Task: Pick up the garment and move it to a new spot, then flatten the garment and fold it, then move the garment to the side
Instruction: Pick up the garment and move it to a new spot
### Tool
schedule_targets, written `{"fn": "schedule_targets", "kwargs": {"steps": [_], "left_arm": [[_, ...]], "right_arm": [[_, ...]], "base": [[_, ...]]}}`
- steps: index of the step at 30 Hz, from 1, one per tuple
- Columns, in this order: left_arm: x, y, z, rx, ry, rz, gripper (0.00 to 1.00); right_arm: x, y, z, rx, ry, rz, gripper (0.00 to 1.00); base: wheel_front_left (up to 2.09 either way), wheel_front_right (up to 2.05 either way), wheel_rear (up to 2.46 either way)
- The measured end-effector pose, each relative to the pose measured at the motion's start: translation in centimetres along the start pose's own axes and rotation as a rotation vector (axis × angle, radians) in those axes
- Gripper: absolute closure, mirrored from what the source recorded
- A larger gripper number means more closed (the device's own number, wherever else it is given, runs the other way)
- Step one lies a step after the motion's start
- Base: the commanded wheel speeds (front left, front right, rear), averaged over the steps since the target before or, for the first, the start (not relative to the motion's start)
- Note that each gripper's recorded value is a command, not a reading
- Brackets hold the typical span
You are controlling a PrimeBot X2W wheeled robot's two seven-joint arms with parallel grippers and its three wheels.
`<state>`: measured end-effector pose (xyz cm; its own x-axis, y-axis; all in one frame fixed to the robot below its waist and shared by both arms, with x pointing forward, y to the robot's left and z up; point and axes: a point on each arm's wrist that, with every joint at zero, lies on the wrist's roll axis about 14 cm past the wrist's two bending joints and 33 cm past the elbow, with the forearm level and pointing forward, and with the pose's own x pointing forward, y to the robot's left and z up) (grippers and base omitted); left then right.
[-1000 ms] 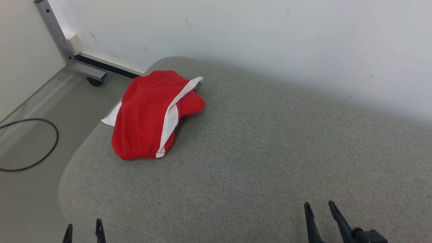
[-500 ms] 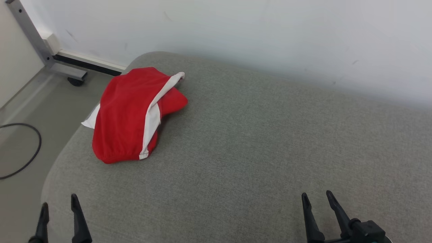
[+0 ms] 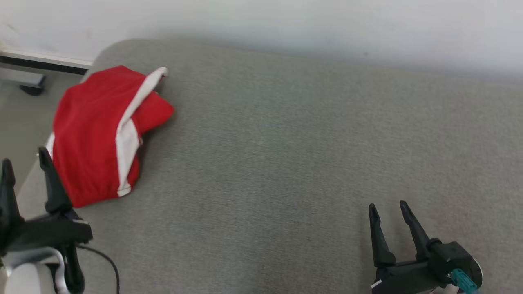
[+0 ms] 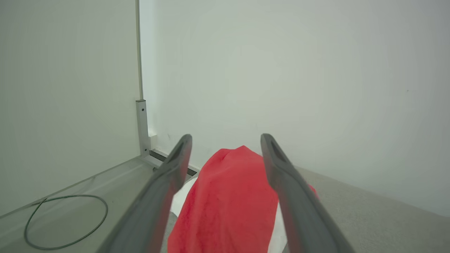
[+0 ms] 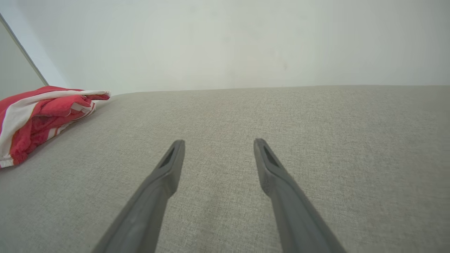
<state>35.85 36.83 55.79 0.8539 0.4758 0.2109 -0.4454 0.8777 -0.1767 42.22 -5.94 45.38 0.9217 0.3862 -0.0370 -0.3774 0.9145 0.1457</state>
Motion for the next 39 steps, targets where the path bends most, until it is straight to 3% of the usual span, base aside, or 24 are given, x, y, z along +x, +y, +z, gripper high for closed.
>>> {"fn": "schedule_targets", "kwargs": {"steps": [2,21,26,39], "left_arm": [[1.2,-0.5,-1.2,-0.061,0.025,0.008,0.0],[10.3,-3.3,-6.8,-0.089,0.271,-0.088,0.0],[10.6,-3.7,-9.6,-0.058,0.412,-0.1,0.0],[6.4,-2.0,-18.2,0.02,0.93,-0.015,0.0]], "right_arm": [[-0.1,-0.8,-0.2,0.003,0.003,-0.022,0.0],[-2.5,-6.4,-0.9,-0.003,0.024,-0.19,0.0],[-3.0,-7.3,-1.1,-0.007,0.03,-0.221,0.0],[-4.2,-9.1,-1.2,-0.018,0.038,-0.278,0.0]], "base": [[0.0,0.0,0.0],[0.0,0.0,0.0],[0.0,0.0,0.0],[0.0,0.0,0.0]]}}
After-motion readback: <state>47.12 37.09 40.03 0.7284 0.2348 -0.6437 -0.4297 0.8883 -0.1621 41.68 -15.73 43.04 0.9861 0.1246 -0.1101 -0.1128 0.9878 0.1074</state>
